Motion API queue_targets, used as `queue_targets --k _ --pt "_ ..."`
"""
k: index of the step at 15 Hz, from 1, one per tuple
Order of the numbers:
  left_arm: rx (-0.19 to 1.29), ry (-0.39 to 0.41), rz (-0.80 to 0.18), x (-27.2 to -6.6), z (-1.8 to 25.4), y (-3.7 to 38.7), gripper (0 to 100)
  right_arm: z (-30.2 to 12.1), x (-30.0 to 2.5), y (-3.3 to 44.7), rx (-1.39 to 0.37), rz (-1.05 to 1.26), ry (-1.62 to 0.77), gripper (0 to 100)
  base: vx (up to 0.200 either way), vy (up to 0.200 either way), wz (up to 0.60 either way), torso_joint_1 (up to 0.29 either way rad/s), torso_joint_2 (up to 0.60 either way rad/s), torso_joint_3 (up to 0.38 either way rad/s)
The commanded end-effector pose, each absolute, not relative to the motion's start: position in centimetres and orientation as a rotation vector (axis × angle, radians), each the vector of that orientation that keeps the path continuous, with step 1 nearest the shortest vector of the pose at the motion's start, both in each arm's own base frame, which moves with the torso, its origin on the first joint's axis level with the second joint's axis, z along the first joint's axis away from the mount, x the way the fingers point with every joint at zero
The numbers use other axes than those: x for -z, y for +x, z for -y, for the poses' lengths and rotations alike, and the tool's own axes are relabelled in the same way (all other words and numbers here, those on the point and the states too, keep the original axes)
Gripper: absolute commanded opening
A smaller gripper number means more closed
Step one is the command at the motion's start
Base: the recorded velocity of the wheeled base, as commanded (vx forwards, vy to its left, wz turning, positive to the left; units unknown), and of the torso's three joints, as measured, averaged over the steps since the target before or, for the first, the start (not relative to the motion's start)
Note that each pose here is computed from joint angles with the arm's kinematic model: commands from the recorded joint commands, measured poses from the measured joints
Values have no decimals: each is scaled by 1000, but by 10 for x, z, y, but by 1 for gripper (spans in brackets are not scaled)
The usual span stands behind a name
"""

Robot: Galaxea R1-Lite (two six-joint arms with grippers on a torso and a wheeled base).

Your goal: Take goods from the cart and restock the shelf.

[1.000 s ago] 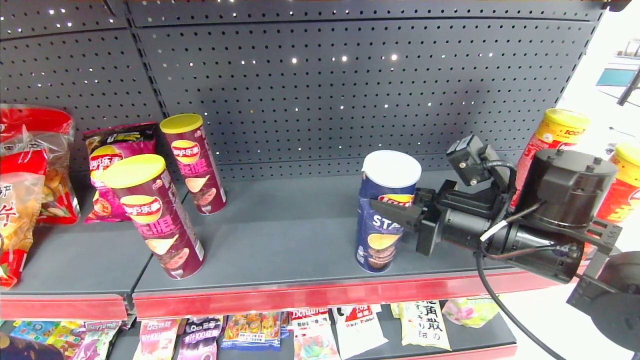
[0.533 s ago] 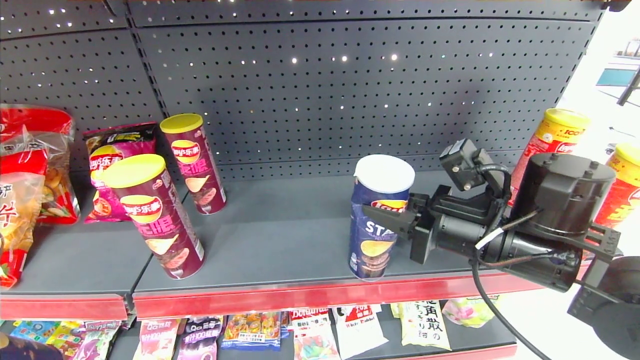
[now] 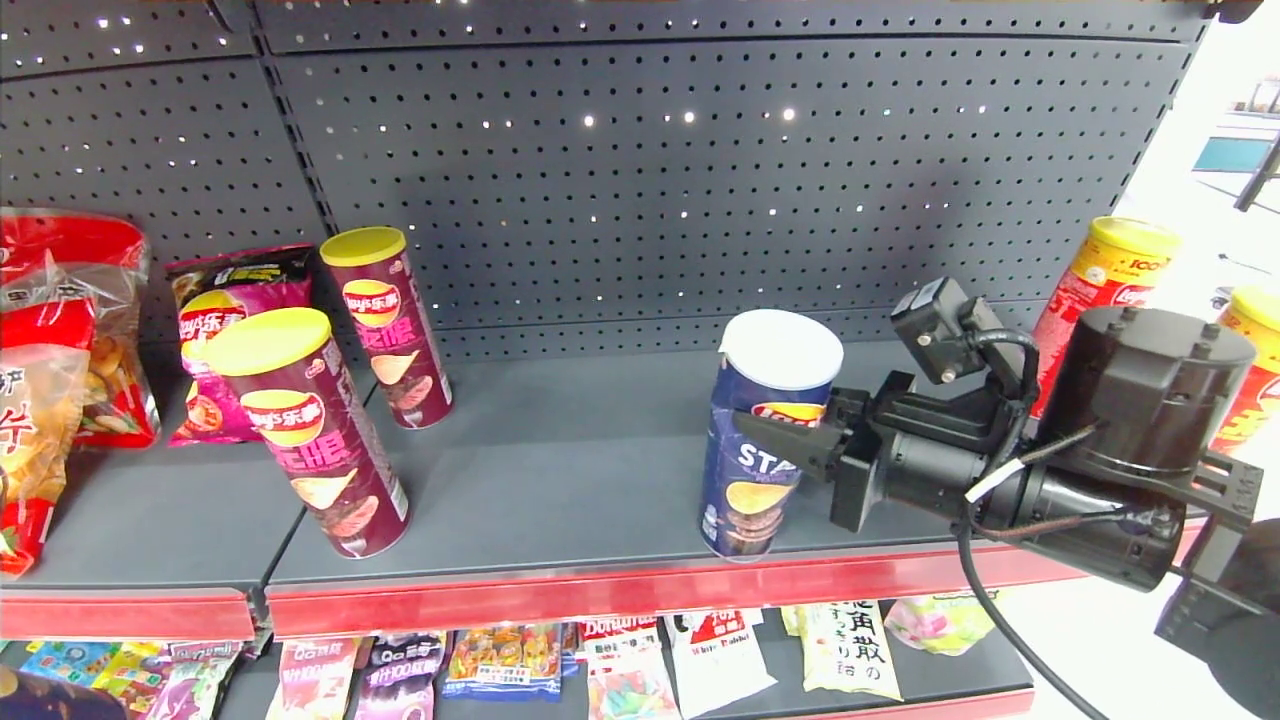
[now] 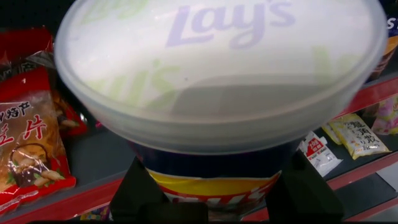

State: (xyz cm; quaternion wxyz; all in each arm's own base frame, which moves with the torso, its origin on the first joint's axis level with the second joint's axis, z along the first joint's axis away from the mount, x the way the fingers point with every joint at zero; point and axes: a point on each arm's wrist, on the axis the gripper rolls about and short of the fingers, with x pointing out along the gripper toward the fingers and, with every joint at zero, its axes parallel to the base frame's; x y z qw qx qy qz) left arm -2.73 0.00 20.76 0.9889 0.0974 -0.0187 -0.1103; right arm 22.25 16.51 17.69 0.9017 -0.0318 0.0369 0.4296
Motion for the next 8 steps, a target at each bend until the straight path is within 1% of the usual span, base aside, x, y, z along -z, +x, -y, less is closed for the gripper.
queue_targets --k 1,5,8 --pt "220 196 37 -207 0 -27 0 -163 -179 222 -887 -68 -64 0 0 0 0 0 0 0" --pt "218 196 40 -208 0 -28 0 -164 -181 225 -879 -55 -65 0 0 0 0 0 0 0" --pt "219 196 37 -207 0 -28 0 -162 -178 222 -881 -69 -72 0 0 0 0 0 0 0"
